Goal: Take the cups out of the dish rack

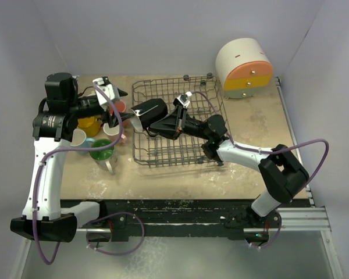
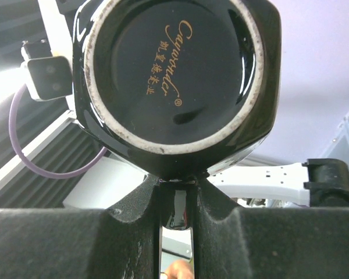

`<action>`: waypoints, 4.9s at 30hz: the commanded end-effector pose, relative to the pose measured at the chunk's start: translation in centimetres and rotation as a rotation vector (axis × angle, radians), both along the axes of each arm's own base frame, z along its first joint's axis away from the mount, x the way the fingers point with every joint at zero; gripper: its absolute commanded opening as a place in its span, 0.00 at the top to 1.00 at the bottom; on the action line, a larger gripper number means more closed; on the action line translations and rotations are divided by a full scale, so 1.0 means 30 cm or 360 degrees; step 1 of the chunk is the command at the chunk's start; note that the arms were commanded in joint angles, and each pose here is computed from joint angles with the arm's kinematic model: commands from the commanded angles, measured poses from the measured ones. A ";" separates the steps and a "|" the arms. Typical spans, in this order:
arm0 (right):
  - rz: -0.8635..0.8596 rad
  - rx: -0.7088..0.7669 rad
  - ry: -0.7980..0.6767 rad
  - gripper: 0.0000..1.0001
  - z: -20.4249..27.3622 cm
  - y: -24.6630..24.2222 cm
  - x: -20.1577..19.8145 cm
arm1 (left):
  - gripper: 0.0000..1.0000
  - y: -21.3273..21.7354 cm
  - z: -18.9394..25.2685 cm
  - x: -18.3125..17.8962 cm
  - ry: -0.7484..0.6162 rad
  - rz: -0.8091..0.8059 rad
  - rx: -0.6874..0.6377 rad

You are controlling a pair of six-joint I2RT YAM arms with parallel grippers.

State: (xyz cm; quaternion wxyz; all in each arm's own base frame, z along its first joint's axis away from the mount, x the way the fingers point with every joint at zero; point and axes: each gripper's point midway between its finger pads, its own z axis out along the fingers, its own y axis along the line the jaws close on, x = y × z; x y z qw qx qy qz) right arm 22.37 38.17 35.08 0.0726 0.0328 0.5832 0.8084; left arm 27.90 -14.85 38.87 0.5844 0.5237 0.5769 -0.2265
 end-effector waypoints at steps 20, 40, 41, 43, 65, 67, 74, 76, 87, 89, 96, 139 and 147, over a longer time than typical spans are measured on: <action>0.0083 0.0594 -0.0105 1.00 0.343 0.083 -0.119 | 0.83 -0.015 0.064 -0.024 -0.0106 -0.0003 -0.0081; -0.0557 -0.0377 -0.0130 0.30 -0.134 -0.258 0.299 | 1.00 0.096 -0.396 -0.127 0.0335 -0.0217 0.0754; -0.0573 -0.0426 -0.0128 0.30 -0.152 -0.271 0.314 | 1.00 0.099 -0.418 -0.135 0.0351 -0.0230 0.0786; -0.0595 -0.0520 -0.0126 0.29 -0.186 -0.291 0.336 | 1.00 0.092 -0.453 -0.153 0.0380 -0.0268 0.0850; -0.0962 -0.1220 -0.0458 0.26 -0.185 -0.467 0.387 | 1.00 0.037 -0.875 -0.255 0.0643 -0.0499 0.1426; -0.0978 -0.1268 -0.0453 0.26 -0.193 -0.486 0.375 | 1.00 0.031 -0.898 -0.258 0.0652 -0.0514 0.1439; -0.1054 -0.1363 -0.0464 0.25 -0.187 -0.542 0.339 | 1.00 -0.003 -0.950 -0.264 0.0681 -0.0554 0.1484; -0.1066 -0.1369 -0.0465 0.25 -0.182 -0.552 0.329 | 1.00 -0.013 -0.962 -0.261 0.0675 -0.0558 0.1499; -0.1109 -0.1403 -0.0470 0.25 -0.157 -0.586 0.306 | 1.00 0.000 -1.049 -0.284 0.0737 -0.0510 0.1679; -0.1118 -0.1411 -0.0475 0.24 -0.155 -0.590 0.307 | 0.95 0.001 -1.048 -0.281 0.0732 -0.0488 0.1688; -0.1149 -0.1459 -0.0494 0.17 -0.160 -0.610 0.307 | 0.33 -0.001 -0.995 -0.284 0.0676 -0.0444 0.1645; -0.2349 -0.2857 -0.0812 0.00 -0.417 -1.330 0.199 | 0.01 0.412 -0.738 0.146 0.0435 0.1756 -0.0185; -0.2624 -0.2682 -0.0777 0.00 -0.435 -1.375 0.144 | 0.01 0.395 -0.676 -0.007 -0.0091 0.1562 -0.0512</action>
